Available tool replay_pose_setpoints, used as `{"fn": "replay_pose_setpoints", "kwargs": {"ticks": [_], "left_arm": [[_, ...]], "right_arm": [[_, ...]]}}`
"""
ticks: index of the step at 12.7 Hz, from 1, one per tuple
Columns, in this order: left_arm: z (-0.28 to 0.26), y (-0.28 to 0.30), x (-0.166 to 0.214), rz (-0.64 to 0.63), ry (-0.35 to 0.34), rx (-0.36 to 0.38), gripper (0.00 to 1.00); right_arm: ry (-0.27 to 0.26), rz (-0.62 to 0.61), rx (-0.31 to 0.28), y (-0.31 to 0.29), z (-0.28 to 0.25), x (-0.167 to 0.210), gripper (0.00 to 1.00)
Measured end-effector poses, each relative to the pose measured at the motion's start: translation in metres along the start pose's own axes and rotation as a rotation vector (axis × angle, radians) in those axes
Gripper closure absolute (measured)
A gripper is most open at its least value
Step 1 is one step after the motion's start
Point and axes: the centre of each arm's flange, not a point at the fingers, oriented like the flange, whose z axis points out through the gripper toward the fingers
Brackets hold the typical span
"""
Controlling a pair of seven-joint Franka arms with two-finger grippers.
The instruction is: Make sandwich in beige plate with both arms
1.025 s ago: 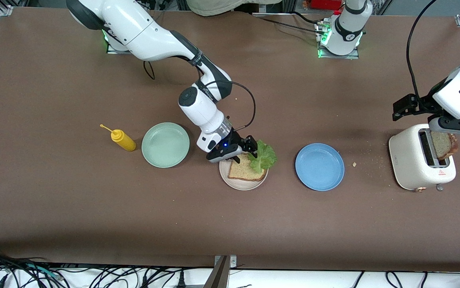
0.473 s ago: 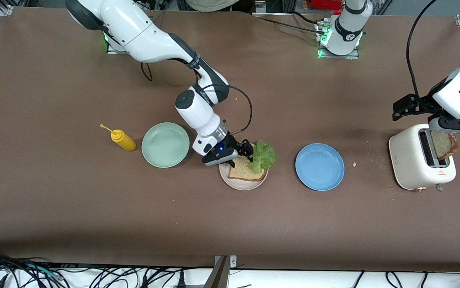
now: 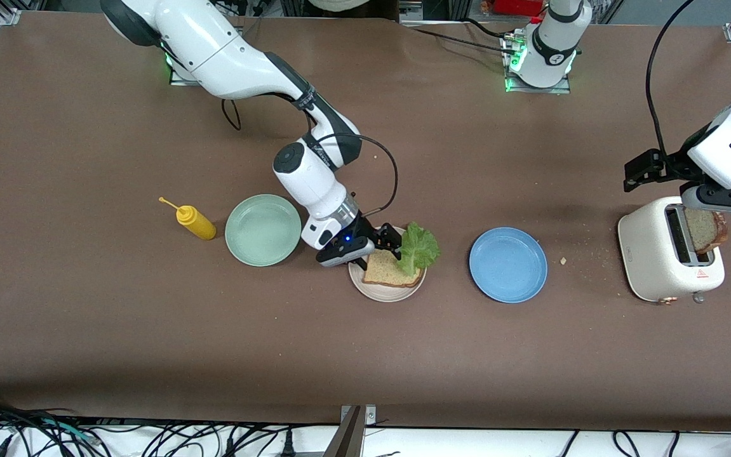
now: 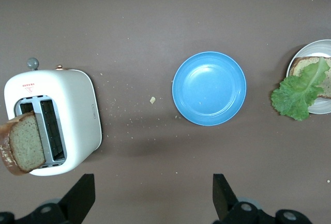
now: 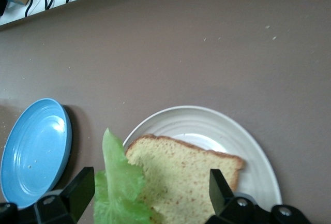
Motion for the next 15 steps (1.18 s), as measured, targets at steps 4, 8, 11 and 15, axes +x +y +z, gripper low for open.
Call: {"fn": "replay_pose_setpoints", "kwargs": {"ticks": [4,8,11,15], "left_arm": [[0.0,0.0,0.0,0.0,0.0,0.0,0.0],[0.0,0.001,0.0,0.002,0.0,0.0,0.0],[0.0,0.002,0.0,0.004,0.0,0.0,0.0],[-0.002,-0.005,0.002,-0.008,0.024,0.001,0.0]], "right_arm": [[-0.074,-0.004,-0.065,0.029,-0.024,0.014,0.0],[-0.14,0.028,-0.127,0.058,-0.059,0.028,0.0],[-0.176,0.046,-0.155,0.073,-0.072,0.034,0.0],[-0.2,0.056,-0.171,0.076,-0.087,0.044,0.0]]}}
